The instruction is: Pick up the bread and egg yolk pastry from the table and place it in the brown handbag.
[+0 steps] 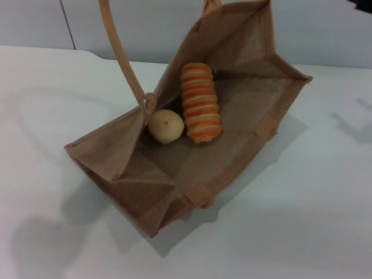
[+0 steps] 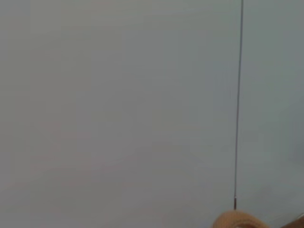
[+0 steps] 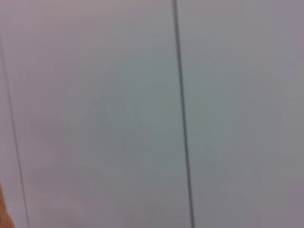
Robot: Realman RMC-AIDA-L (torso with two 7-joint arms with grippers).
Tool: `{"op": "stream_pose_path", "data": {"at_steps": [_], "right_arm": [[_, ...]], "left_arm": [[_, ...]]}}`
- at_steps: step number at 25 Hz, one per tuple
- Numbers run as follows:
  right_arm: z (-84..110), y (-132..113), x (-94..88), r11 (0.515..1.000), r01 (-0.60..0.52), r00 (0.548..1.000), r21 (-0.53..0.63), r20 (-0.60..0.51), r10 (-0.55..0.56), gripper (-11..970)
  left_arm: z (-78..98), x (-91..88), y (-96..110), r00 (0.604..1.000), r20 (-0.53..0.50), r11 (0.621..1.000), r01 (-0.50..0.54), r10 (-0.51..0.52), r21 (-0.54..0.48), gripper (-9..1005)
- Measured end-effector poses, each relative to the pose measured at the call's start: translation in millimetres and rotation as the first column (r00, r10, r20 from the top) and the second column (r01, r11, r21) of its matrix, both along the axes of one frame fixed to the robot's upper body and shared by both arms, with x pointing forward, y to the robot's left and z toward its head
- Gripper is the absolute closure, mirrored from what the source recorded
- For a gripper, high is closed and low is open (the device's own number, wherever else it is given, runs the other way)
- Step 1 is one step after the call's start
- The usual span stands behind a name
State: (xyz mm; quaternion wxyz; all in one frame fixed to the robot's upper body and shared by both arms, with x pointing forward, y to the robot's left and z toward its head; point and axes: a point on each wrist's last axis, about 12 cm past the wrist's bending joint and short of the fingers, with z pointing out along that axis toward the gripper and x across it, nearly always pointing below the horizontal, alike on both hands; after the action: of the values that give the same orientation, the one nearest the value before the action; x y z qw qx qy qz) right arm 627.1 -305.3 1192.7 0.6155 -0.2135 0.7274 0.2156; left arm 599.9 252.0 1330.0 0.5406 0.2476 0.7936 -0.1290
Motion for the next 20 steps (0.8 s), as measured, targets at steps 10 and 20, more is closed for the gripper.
{"op": "stream_pose_path", "data": {"at_steps": [10, 20], "right_arm": [[-53.5, -5, 10.4, 0.987, 0.142, 0.990, -0.073, 0.030, -0.140, 128], [-61.9, -3, 12.2, 0.988, 0.145, 0.989, -0.063, -0.006, -0.145, 129]], "left_arm": [[-10.3, 9.4, 5, 1.000, -0.002, 1.000, -0.016, 0.016, -0.006, 872], [-7.3, 5.2, -4, 0.993, 0.049, 0.993, 0.110, -0.108, -0.035, 868]]}}
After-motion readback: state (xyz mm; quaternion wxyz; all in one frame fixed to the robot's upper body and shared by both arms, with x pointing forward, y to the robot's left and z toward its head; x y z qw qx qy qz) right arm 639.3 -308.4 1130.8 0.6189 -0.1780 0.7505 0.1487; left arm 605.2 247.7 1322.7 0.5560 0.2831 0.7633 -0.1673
